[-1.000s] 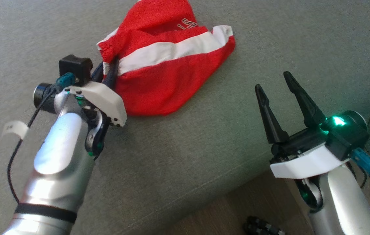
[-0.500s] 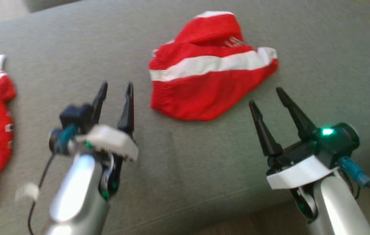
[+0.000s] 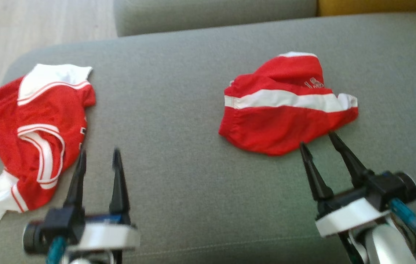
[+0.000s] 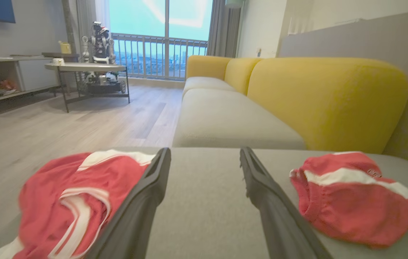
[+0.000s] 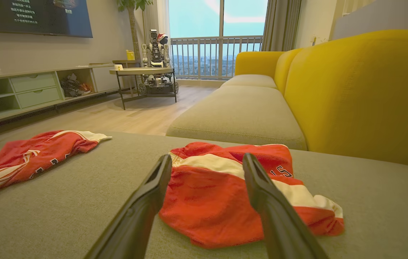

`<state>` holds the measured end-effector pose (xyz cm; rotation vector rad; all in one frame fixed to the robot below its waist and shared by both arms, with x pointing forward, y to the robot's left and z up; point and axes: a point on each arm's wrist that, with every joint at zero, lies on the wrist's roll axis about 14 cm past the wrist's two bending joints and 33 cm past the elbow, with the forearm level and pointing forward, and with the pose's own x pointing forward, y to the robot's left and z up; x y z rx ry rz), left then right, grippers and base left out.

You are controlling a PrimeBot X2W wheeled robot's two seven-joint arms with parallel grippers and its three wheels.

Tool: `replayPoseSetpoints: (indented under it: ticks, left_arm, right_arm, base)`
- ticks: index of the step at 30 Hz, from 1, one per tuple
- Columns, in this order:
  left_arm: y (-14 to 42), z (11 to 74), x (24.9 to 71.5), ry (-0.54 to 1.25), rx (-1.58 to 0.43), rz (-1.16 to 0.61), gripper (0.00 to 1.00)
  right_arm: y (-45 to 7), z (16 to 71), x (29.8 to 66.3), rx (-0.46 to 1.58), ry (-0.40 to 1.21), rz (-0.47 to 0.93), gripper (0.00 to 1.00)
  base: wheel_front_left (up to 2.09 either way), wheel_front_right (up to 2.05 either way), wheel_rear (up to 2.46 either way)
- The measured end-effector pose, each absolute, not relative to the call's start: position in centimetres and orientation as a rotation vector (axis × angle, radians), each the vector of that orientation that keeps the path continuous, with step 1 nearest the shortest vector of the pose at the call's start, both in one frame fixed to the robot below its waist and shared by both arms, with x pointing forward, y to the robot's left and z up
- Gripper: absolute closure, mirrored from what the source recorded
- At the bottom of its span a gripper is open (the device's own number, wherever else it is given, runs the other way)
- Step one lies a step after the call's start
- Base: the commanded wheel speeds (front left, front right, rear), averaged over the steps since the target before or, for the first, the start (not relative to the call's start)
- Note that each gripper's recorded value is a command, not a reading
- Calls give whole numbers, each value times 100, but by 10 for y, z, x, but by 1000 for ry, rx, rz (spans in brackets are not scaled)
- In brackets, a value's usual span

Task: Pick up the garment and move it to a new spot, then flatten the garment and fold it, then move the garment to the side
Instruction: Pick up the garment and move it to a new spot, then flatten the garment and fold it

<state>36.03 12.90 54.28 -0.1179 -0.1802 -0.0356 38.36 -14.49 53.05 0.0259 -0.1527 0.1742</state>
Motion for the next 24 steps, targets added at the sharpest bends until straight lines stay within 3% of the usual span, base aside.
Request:
replayPoseSetpoints:
  ticks: [7, 24]
  left_arm:
    - [148, 516, 324, -101, -71, 18, 0]
    - [145, 511, 323, -88, -57, -9, 0]
  right_arm:
    - [-148, 513, 357, 0, -99, 167, 0]
    - [-147, 513, 348, 0, -100, 167, 0]
  base:
    - [0, 0, 0]
    - [0, 0, 0]
